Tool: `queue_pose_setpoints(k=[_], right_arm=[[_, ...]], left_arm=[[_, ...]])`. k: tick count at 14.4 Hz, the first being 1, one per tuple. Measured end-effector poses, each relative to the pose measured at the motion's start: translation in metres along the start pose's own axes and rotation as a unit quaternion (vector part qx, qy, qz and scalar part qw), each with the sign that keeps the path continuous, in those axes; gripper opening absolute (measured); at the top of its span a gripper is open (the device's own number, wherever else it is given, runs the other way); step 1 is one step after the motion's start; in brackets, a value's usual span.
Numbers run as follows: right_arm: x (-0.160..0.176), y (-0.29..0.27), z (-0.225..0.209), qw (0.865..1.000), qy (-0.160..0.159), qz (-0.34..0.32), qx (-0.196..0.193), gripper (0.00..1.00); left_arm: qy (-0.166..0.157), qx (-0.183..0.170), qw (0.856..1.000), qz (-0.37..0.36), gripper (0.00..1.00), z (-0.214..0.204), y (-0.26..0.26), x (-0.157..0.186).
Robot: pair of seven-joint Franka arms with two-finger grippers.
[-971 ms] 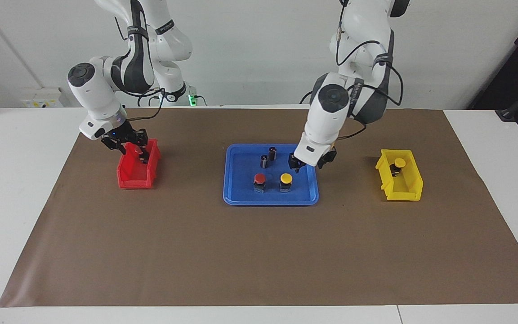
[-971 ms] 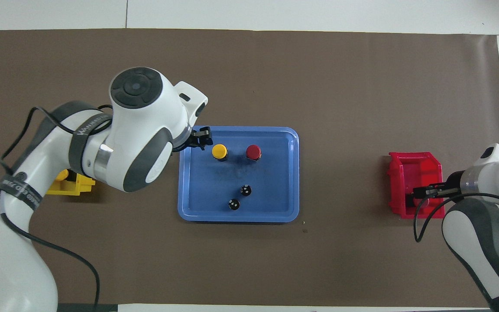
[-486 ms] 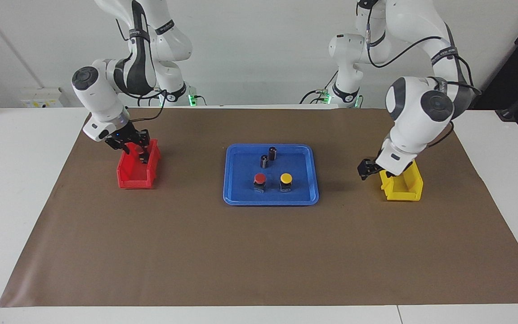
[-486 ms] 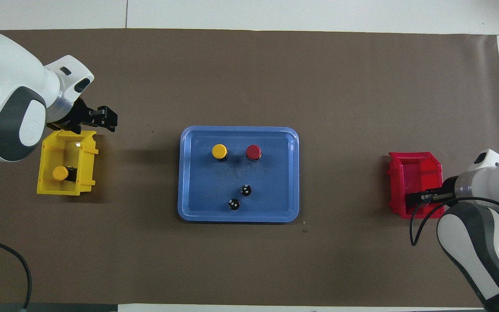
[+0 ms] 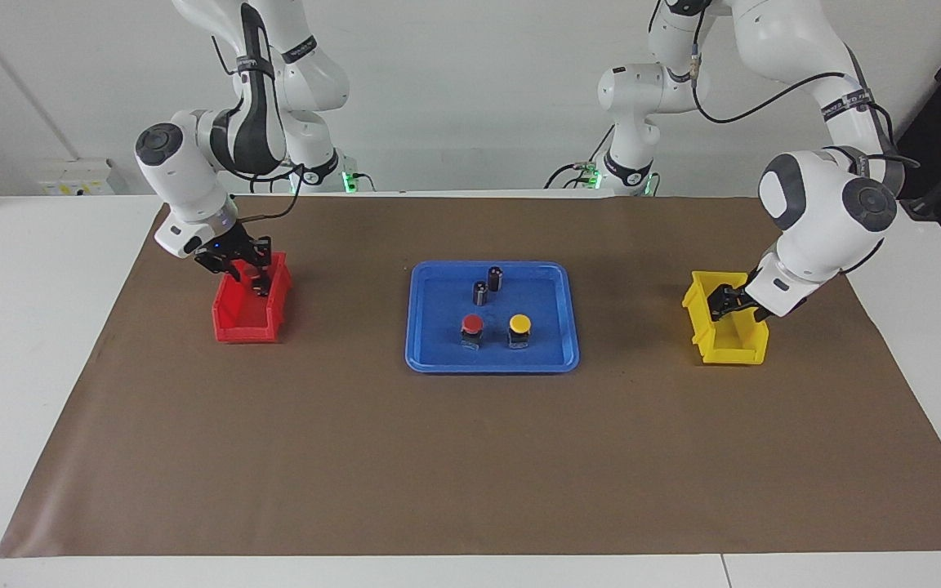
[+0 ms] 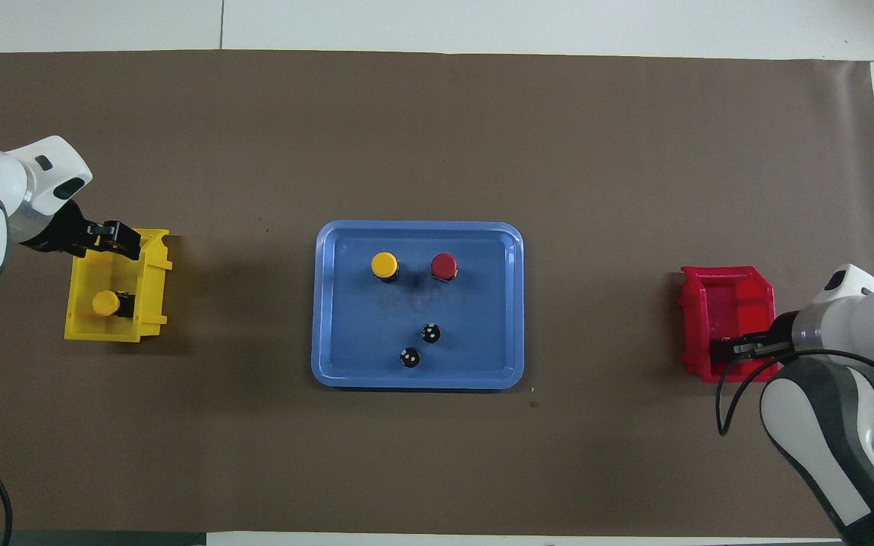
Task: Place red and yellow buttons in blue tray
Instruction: 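Grasp the second yellow button with the left gripper while the right grasps red, then carry the second buttons into the blue tray with both grippers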
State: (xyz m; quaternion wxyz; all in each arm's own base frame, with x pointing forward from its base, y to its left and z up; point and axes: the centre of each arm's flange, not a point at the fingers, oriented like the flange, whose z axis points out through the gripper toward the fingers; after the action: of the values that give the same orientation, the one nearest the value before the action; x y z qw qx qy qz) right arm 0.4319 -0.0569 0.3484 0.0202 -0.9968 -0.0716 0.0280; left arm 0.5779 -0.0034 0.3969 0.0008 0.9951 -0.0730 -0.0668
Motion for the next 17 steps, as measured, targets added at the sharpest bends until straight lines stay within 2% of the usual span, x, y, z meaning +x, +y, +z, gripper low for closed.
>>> queue_pose_setpoints(k=[1, 3, 7, 9, 10, 13, 15, 17], right_arm=[[0.000, 0.000, 0.001, 1.000, 0.000, -0.001, 0.000, 0.52], [-0.002, -0.001, 0.003, 1.000, -0.003, -0.001, 0.001, 0.52], [-0.003, -0.003, 0.007, 1.000, -0.003, -0.003, 0.000, 0.52], [-0.003, -0.003, 0.007, 1.000, -0.001, -0.004, 0.000, 0.48], [-0.003, -0.004, 0.007, 1.000, -0.001, -0.004, -0.001, 0.41], [0.000, -0.004, 0.003, 1.000, 0.005, -0.005, -0.002, 0.41], [0.010, -0.003, -0.015, 1.000, 0.003, -0.013, -0.002, 0.41], [0.029, -0.002, -0.054, 1.000, -0.017, -0.020, 0.002, 0.41]], left_arm=[[-0.001, 0.002, 1.000, 0.002, 0.79, 0.000, -0.002, -0.005], [0.000, 0.003, 1.000, 0.006, 0.72, -0.001, -0.010, -0.014], [0.019, 0.003, 1.000, -0.002, 0.73, 0.009, -0.026, -0.033], [0.023, 0.003, 1.000, -0.010, 0.72, 0.016, -0.033, -0.046], [0.026, 0.002, 1.000, -0.014, 0.72, 0.016, -0.036, -0.053], [0.037, 0.003, 0.999, -0.015, 0.72, 0.018, -0.034, -0.064], [0.046, 0.005, 0.999, -0.017, 0.70, 0.027, -0.031, -0.069], [0.048, 0.005, 0.999, -0.018, 0.70, 0.033, -0.028, -0.072]])
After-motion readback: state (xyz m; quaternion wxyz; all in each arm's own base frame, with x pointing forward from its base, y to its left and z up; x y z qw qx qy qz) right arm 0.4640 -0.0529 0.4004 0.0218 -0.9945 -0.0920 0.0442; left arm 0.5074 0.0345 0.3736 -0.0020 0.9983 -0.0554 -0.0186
